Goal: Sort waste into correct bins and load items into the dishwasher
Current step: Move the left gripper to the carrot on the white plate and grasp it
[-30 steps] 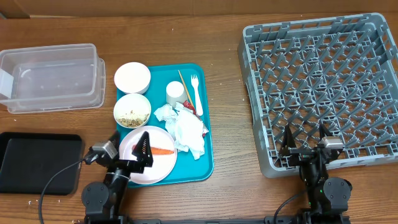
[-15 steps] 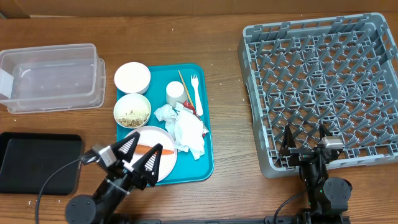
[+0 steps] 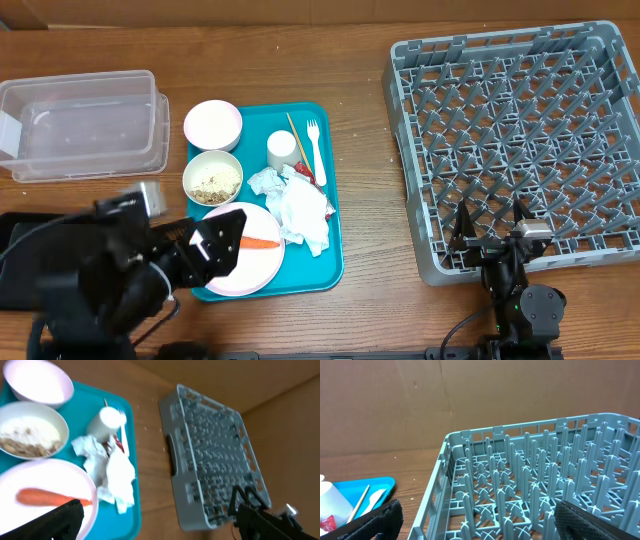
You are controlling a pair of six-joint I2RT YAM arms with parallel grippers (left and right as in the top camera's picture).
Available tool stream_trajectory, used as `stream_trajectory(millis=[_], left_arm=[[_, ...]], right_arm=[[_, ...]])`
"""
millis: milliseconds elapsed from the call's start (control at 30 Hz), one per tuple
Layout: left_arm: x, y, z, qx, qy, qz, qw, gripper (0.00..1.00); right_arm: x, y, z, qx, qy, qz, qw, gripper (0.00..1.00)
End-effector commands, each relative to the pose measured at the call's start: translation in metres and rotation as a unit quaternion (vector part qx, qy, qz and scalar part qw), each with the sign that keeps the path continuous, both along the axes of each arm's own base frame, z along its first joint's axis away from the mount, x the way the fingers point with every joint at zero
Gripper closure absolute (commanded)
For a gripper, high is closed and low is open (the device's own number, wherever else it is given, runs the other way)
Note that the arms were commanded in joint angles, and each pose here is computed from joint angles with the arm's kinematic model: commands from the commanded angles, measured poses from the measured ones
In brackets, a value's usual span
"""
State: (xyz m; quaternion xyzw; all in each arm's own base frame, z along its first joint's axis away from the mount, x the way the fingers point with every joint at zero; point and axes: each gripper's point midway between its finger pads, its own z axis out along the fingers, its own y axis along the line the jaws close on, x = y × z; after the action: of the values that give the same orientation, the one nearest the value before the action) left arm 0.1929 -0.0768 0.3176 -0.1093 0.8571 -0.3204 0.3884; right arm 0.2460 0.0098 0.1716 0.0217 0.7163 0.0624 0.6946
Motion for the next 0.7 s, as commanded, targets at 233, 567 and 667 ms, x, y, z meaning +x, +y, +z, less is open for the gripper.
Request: stream_trajectory(millis=[233,567,667], left_arm=[[-0.026,0.059,-0.093,-0.162,0.327,0.412,0.835,0.0],[-0.012,0.027,-0.165,-0.189,0.479,0.384,0.767,0.0],[-0.006,0.028,-0.185,-0.171,0.514,0.391,0.744,0.0]], right_arm=[[0.0,0.0,-0.001,-0.002,-0.003,-0.002,1.0,0.0],[0.0,0.0,-0.001,-0.002,-0.003,-0.002,1.0,0.0],[0.0,0.0,-0.001,-0.002,-0.003,-0.002,1.0,0.0]])
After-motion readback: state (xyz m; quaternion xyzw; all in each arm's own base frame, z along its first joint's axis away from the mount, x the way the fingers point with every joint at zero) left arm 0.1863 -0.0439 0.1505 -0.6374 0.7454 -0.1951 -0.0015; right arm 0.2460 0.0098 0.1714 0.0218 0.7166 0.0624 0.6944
